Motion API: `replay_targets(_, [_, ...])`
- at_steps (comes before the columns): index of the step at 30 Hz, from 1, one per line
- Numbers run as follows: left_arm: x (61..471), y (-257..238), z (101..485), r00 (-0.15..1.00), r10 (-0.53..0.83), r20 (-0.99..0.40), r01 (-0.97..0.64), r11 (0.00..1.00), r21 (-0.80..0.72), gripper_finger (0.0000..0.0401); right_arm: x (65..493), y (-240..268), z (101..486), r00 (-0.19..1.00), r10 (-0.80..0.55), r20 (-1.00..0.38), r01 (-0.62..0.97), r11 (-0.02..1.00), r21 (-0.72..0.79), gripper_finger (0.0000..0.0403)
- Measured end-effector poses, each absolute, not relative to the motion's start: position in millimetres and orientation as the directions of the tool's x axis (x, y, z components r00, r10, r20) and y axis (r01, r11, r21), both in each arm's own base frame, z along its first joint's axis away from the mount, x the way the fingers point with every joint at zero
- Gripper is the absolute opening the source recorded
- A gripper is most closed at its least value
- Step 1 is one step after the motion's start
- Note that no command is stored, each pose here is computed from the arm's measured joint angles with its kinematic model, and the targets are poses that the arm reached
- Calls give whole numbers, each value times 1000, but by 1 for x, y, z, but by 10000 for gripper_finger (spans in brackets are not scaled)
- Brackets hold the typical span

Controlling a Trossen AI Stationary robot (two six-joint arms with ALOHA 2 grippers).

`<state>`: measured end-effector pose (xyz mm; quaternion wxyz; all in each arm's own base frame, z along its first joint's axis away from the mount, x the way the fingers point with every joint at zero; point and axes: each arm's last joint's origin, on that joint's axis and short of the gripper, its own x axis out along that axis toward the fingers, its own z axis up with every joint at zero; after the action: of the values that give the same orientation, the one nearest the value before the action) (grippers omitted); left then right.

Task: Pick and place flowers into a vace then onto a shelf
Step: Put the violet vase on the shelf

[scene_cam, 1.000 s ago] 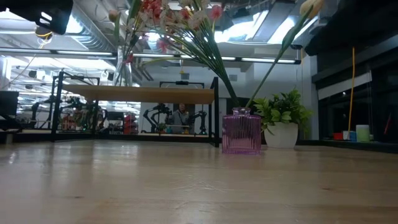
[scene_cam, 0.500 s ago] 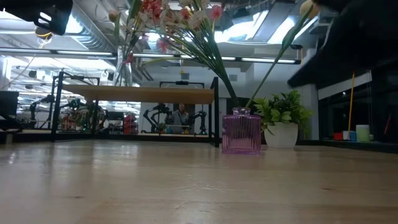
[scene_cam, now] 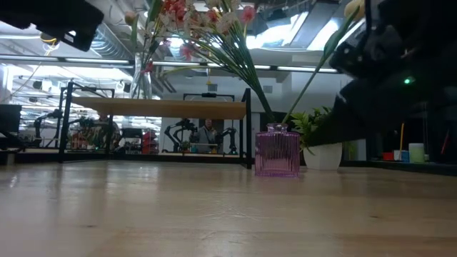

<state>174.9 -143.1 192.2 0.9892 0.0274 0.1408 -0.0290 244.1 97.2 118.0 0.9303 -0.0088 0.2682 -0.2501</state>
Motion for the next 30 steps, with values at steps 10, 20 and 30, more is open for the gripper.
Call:
replay_targets(10, [182,-133,192,959,2,-284,11,999,42,3,256,68,117,706,-448,-548,464,877,-119,328])
replay_targets(20, [182,-133,189,953,3,-304,15,998,55,2,269,51,123,761,-354,-543,385,921,-61,328])
replay_targets(30, [182,-133,190,952,-2,-305,20,998,53,1,274,41,125,786,-290,-547,339,941,-12,328])
